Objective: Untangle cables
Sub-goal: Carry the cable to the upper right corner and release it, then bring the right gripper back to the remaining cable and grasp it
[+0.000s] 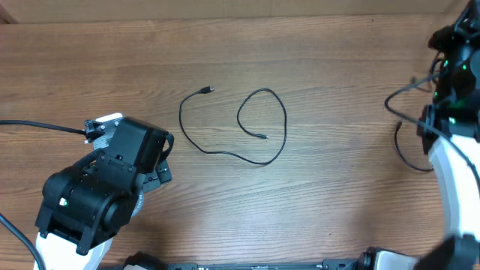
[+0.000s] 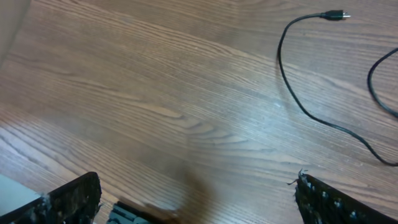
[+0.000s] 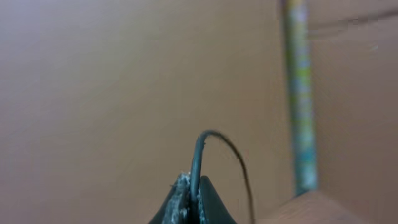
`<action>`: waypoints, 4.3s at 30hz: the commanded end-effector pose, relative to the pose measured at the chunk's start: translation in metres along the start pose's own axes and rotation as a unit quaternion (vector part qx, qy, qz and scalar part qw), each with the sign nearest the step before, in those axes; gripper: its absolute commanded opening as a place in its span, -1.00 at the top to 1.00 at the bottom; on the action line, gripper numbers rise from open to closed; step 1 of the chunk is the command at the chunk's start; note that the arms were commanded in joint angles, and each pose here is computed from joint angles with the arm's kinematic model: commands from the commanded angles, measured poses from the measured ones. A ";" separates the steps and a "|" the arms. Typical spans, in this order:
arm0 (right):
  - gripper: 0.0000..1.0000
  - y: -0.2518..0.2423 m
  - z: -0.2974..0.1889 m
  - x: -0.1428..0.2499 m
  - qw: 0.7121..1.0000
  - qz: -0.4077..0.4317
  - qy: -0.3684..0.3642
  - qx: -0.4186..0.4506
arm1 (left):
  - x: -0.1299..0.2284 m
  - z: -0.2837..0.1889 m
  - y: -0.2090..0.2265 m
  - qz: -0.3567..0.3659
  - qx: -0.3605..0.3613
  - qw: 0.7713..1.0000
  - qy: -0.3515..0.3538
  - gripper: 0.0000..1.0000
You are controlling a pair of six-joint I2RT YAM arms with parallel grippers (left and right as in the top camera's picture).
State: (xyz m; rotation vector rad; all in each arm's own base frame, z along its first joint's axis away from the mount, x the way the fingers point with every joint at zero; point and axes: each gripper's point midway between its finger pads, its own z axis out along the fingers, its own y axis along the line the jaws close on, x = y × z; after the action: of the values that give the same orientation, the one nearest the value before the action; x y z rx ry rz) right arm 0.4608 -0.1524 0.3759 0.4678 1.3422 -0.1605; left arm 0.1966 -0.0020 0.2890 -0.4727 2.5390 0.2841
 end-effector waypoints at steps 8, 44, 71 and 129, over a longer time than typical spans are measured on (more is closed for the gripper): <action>0.92 -0.153 0.062 0.124 0.973 -0.060 0.145 0.167 | -0.003 0.001 0.003 -0.009 -0.009 1.000 -0.006 -0.99; -1.00 -0.095 0.002 0.230 0.846 0.090 0.513 0.115 | -0.003 0.001 0.002 -0.008 -0.009 1.000 -0.007 -0.99; 0.92 -0.162 0.025 0.223 0.880 0.063 0.409 0.232 | -0.003 0.001 0.002 -0.009 -0.009 1.000 -0.007 -0.99; -1.00 0.131 -0.244 0.219 0.709 0.146 0.674 -0.148 | -0.003 0.001 0.002 -0.009 -0.008 1.000 -0.007 -0.99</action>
State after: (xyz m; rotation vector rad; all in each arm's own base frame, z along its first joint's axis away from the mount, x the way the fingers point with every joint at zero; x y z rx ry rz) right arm 0.3596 0.0928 0.1565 0.5115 2.6701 0.7895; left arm 0.1976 -0.0025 0.2882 -0.4723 2.5408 0.2859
